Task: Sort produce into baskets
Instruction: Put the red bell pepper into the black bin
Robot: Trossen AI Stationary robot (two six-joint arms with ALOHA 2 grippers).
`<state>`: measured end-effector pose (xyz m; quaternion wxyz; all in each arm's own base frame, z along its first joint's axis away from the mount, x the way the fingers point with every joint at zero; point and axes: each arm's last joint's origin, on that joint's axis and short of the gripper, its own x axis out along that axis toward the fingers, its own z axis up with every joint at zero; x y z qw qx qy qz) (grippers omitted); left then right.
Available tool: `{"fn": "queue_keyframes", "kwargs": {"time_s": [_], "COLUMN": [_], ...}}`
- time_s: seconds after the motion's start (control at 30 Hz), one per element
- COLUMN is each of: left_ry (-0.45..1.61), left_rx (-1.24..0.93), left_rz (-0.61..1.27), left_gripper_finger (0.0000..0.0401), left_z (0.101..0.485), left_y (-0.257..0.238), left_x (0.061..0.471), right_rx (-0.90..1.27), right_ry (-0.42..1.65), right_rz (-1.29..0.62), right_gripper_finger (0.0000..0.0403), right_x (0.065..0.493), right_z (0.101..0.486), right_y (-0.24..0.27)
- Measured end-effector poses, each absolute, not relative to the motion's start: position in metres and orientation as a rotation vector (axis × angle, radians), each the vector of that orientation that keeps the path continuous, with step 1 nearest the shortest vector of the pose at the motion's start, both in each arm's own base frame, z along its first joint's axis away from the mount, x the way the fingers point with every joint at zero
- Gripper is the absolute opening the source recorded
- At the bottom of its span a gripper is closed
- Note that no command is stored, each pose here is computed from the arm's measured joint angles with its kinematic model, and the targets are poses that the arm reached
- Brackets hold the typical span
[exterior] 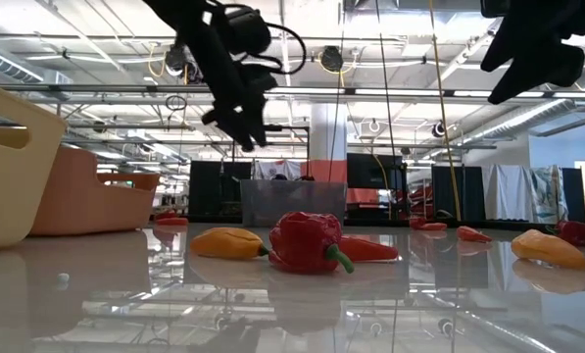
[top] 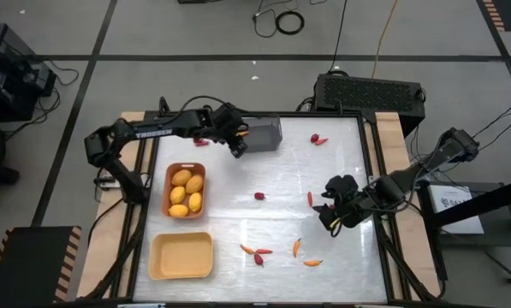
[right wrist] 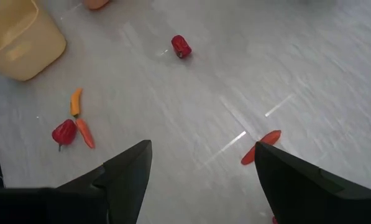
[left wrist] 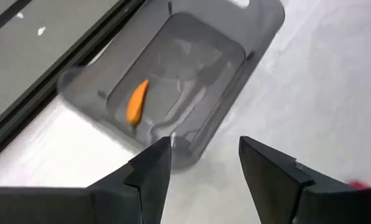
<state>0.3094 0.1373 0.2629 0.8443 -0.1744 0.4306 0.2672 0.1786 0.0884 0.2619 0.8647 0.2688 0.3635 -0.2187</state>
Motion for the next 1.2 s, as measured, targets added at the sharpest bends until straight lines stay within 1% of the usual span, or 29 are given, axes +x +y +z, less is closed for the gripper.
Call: {"fn": "queue_keyframes", "kwargs": {"time_s": [0.13,0.27,0.43,0.7,0.87,0.97,1.2], "left_ry": [0.948,1.037,1.19,1.305,1.353,1.402,1.46], "left_rx": [-0.373,-0.421,-0.529,-0.573,-0.568,-0.559,-0.55], "left_rz": [0.574,0.634,0.736,0.765,0.752,0.776,0.744], "left_gripper_finger": [0.0196,0.0189,0.0187,0.0187,0.0187,0.0187,0.0187], "left_z": [0.277,0.281,0.268,0.246,0.235,0.227,0.212], "left_y": [0.134,0.145,0.172,0.214,0.225,0.229,0.227], "left_x": [0.29,0.266,0.239,0.214,0.21,0.21,0.22], "right_rx": [0.572,0.578,0.593,0.611,0.606,0.592,0.571], "right_ry": [0.754,0.748,0.736,0.717,0.719,0.718,0.705], "right_rz": [-0.471,-0.487,-0.498,-0.487,-0.486,-0.484,-0.499], "right_gripper_finger": [0.0276,0.0276,0.0276,0.0276,0.0276,0.0276,0.0276], "right_x": [0.18,0.182,0.184,0.186,0.186,0.186,0.187], "right_z": [0.262,0.262,0.263,0.264,0.264,0.264,0.264], "right_y": [0.086,0.082,0.08,0.081,0.081,0.08,0.078]}}
